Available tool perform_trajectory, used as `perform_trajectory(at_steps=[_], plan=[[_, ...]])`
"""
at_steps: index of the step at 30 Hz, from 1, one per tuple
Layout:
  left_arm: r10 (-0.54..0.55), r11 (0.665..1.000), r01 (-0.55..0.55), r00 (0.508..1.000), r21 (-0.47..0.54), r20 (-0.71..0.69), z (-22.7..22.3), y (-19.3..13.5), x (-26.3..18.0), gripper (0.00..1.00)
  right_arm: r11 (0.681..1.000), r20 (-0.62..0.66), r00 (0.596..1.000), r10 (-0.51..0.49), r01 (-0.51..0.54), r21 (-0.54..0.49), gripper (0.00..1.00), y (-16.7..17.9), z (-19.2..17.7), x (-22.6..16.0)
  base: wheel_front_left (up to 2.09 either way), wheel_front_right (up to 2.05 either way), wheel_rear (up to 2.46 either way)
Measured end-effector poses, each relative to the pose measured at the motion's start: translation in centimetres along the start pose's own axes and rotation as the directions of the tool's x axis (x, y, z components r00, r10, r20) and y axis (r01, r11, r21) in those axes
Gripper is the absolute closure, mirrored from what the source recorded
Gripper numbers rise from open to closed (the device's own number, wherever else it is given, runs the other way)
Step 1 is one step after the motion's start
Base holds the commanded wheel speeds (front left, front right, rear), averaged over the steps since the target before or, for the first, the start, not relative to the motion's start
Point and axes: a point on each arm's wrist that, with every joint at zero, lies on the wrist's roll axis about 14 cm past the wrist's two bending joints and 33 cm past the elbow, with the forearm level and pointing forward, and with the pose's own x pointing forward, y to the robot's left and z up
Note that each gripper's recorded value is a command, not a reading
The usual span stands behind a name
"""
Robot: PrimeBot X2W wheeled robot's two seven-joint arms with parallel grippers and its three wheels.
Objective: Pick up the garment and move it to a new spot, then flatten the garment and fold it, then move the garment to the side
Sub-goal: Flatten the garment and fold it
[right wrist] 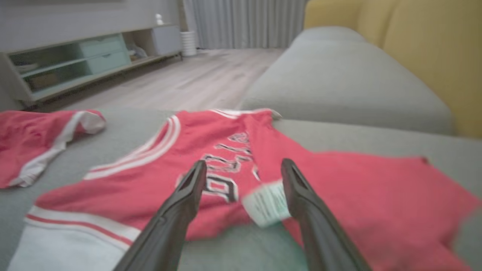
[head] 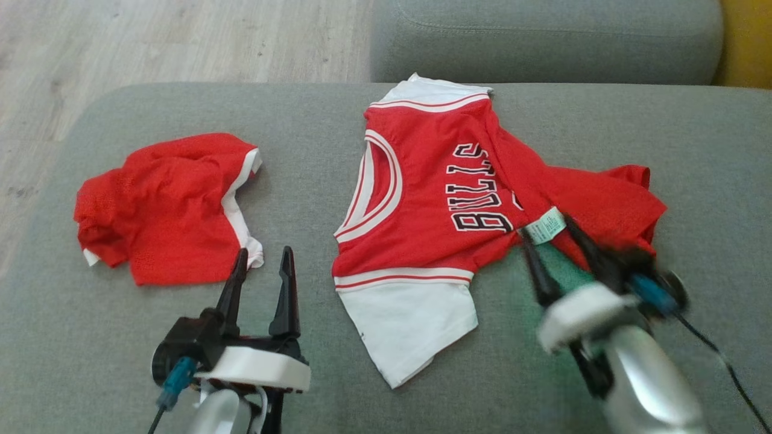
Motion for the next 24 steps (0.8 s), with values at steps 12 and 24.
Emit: perform_trajectory(at_steps=[12,24], plan=[[-0.006,1.000,0.005,0.999,-0.006,-0.046,-1.6,-0.1,0.7,0.00,0.961,-0.085,0.977,-0.198,0.210,0.180,0.00,-4.7,-4.8,-3.7,0.00,0.00,0.00],[0.010,1.000,-0.010,0.998,-0.003,-0.070,-2.3,0.8,1.3,0.00,0.958,-0.169,0.965,-0.202,0.231,0.172,0.00,-5.5,-7.2,-2.4,0.00,0.00,0.00]])
